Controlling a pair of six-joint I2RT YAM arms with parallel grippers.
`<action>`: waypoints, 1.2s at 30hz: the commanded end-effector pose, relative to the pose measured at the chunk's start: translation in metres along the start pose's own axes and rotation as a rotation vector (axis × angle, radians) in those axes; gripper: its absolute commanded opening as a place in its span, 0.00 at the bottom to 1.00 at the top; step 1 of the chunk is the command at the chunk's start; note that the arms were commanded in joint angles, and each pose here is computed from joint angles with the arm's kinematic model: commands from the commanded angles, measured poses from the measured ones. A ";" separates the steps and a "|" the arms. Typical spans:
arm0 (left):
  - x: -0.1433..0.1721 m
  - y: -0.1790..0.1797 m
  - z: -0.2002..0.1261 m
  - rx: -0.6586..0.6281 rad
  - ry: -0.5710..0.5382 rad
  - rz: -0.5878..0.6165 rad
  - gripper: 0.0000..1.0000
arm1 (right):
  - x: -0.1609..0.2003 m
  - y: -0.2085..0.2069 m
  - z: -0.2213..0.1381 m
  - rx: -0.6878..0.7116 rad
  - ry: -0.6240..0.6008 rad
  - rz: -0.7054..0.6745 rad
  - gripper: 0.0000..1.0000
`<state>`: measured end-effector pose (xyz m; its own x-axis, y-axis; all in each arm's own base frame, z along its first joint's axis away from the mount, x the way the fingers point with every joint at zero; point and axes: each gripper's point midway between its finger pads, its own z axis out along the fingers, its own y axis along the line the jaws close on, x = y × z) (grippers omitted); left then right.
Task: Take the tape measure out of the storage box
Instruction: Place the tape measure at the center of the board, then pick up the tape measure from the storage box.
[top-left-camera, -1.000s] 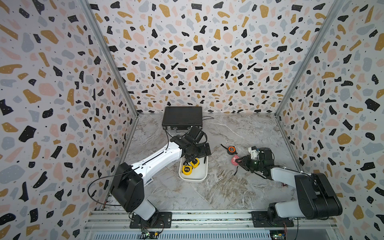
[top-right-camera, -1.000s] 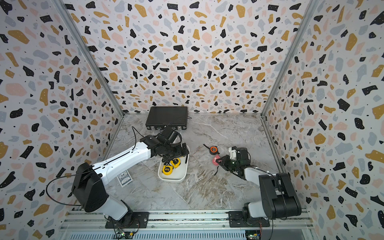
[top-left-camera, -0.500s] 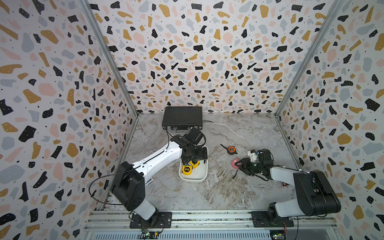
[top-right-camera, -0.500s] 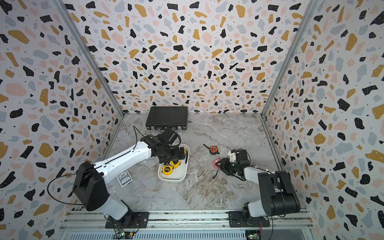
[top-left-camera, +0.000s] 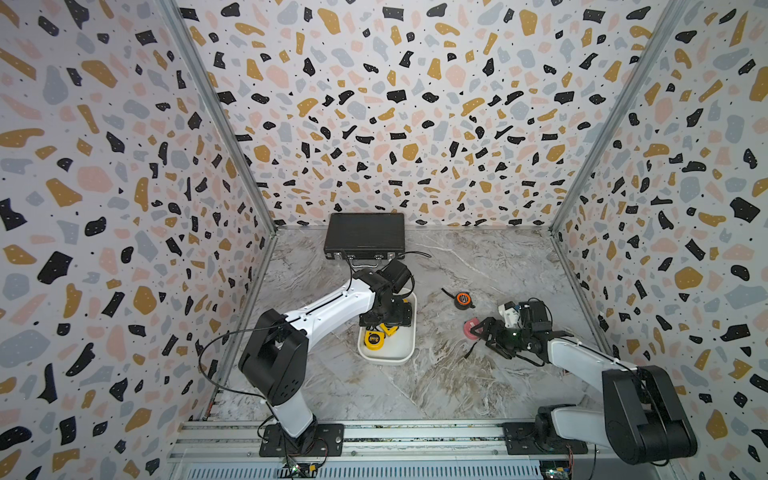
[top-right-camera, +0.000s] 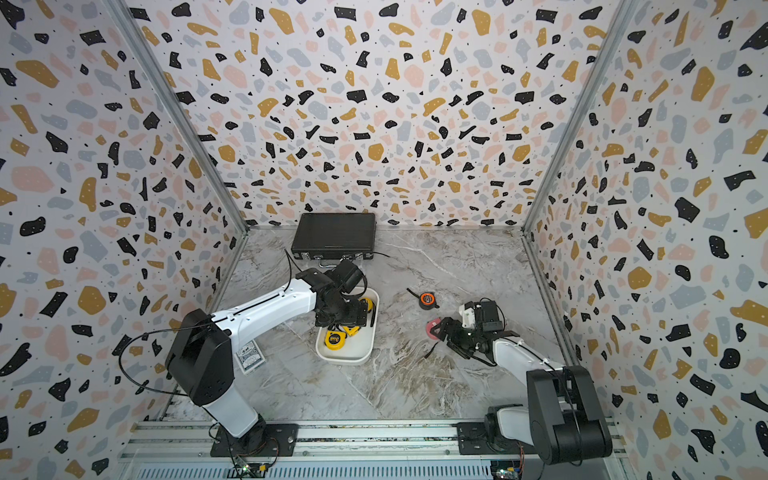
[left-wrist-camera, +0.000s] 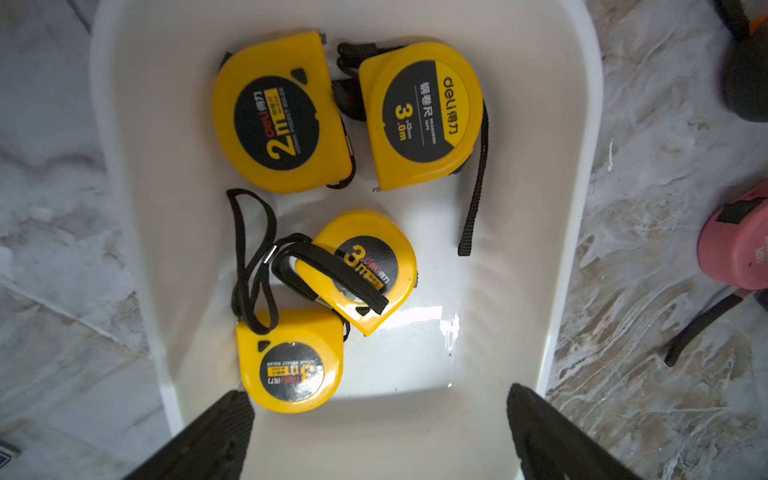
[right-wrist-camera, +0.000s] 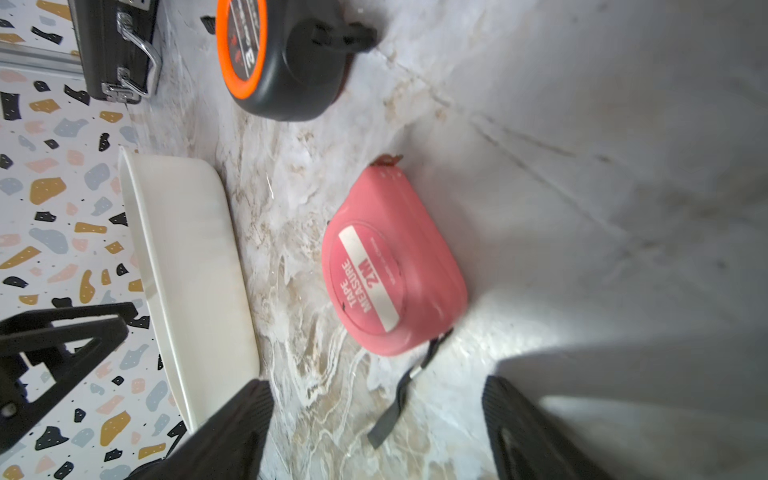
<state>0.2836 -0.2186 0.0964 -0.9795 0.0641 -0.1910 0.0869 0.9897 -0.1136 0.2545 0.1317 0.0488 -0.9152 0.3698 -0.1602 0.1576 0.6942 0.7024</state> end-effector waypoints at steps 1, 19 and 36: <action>-0.006 -0.001 0.002 -0.005 -0.005 -0.004 0.99 | -0.002 0.005 -0.013 0.031 -0.011 -0.033 0.87; -0.017 -0.006 0.036 -0.025 -0.001 -0.122 0.83 | -0.008 0.021 -0.031 0.027 -0.047 -0.084 0.88; -0.020 0.003 0.054 -0.096 0.000 -0.119 0.79 | -0.011 0.024 -0.031 0.018 -0.053 -0.094 0.88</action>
<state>0.3006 -0.2209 0.0436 -0.9877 -0.0471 -0.1490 -0.0406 0.9981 -0.0467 0.2486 0.1251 0.0748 -0.9142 0.3415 -0.2182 0.1145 0.7341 0.6693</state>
